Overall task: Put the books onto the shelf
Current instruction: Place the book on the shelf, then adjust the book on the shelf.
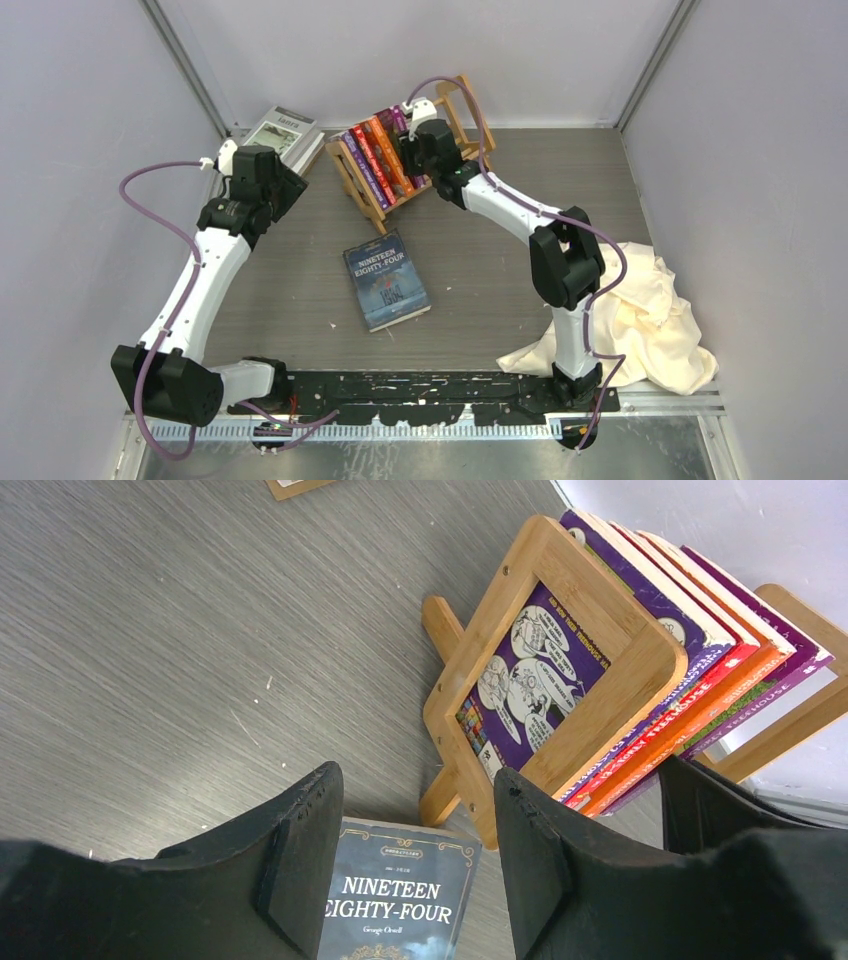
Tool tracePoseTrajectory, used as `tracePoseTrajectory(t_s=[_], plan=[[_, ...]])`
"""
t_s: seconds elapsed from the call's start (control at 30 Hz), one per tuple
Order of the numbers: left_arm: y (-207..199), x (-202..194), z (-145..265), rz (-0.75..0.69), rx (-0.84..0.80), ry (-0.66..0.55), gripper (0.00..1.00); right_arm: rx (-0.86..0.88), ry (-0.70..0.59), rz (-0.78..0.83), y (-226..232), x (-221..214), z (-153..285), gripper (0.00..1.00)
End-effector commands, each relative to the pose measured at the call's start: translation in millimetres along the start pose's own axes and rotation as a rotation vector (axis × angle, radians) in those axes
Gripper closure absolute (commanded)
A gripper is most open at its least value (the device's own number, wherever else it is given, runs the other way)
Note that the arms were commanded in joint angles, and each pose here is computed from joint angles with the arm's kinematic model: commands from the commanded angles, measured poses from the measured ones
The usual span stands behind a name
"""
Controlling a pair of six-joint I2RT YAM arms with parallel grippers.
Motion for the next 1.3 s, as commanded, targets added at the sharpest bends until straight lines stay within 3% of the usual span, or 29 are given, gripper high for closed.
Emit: tracePoseTrajectory(t_s=[0.0, 0.5, 0.6, 0.7, 0.87, 1.27], plan=[[-18.4, 11.5, 0.0, 0.038, -0.061, -0.036, 0.43, -0.005, -0.083, 0.012, -4.7, 37.5, -3.5, 0.55], [-11.5, 10.4, -1.5, 0.029, -0.043, -0.044, 0.43, 0.013, -0.042, 0.017, -14.3, 24.1, -28.4, 0.55], [-9.8, 10.0, -2.4, 0.032, -0.039, -0.044, 0.43, 0.030, -0.039, 0.020, -13.8, 23.4, -29.4, 0.61], [-9.0, 9.9, -2.7, 0.036, -0.039, -0.046, 0.43, 0.054, -0.048, 0.018, -11.7, 23.9, -27.4, 0.80], [-9.2, 9.6, -3.4, 0.045, -0.040, -0.046, 0.43, 0.123, -0.060, 0.023, -3.3, 25.5, -21.0, 0.88], [-12.3, 9.0, -7.3, 0.058, -0.041, -0.044, 0.43, 0.227, -0.066, 0.023, 9.8, 29.7, -9.8, 0.89]])
Point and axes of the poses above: each gripper's point midway between its finger pads, its own z axis back along the fingers, its own y axis along the line the jaws close on, x = y × z, the point moved 1 cm from there along z, back along the fingers, and after that the axes turned 10 degrees about z, right-handed, at the moved point
